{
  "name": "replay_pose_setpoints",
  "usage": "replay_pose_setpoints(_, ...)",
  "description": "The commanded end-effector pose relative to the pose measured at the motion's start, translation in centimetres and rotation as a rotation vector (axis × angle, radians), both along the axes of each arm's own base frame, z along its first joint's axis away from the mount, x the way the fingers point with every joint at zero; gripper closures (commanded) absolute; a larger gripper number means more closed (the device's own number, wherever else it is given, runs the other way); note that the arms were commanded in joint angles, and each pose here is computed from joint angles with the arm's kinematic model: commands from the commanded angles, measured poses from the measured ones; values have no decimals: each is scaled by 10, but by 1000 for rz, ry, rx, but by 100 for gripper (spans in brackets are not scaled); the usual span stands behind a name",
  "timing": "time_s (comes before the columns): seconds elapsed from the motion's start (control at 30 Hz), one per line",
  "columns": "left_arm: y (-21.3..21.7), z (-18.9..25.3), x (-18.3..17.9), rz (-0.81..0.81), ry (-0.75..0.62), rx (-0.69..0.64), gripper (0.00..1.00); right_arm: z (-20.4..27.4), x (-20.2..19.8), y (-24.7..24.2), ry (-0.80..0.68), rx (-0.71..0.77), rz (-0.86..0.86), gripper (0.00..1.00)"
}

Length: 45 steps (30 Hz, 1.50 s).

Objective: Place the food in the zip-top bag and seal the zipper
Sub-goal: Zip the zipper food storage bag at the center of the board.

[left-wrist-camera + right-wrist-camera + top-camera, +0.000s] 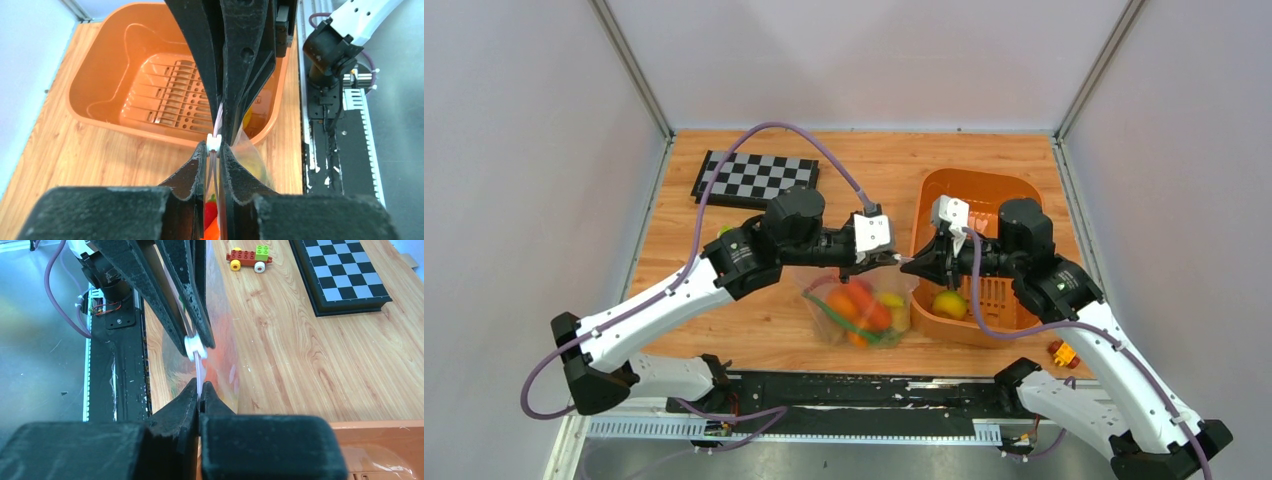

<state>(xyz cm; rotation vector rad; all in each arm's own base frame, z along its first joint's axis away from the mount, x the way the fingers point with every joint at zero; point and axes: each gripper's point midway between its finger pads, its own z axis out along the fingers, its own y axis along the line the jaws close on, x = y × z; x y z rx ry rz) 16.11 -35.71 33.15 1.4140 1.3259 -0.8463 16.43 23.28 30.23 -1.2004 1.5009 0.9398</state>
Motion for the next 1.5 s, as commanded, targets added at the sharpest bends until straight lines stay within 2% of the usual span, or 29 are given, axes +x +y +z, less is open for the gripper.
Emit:
replay_pose_setpoints(0.0, 31, -5, 7, 91, -53, 62, 92, 15, 0, -1, -45, 46, -16, 100)
replay_pose_setpoints(0.57, 92, -25, 13, 299, -91, 141, 92, 13, 10, -1, -27, 75, -78, 100)
replay_pose_setpoints(0.87, 136, -28, 17, 456, -134, 136, 93, 11, 5, 0, 16, 76, -64, 100)
replay_pose_setpoints(0.97, 142, -25, 15, 479, -130, 115, 94, 9, 3, 0, 30, 67, -53, 100)
replay_pose_setpoints(1.07, 130, -15, 9, 437, -103, 34, 95, 9, 2, 4, 57, 69, -33, 99)
replay_pose_setpoints(1.13, 120, -10, 5, 400, -90, -1, 95, 11, 3, 8, 78, 69, -21, 92)
replay_pose_setpoints(1.17, 116, -7, 3, 378, -82, -16, 95, 11, 3, 10, 86, 65, -14, 81)
replay_pose_setpoints(1.23, 105, -3, -4, 317, -64, -34, 95, 14, 4, 14, 90, 53, 0, 54)
replay_pose_setpoints(1.3, 99, -1, -7, 282, -51, -33, 96, 23, 6, 17, 58, 50, 14, 41)
replay_pose_setpoints(1.37, 95, -1, -9, 264, -45, -24, 96, 29, 9, 20, 25, 41, 30, 34)
replay_pose_setpoints(1.47, 92, 1, -10, 248, -44, -29, 95, 32, 16, 26, 15, 20, 54, 30)
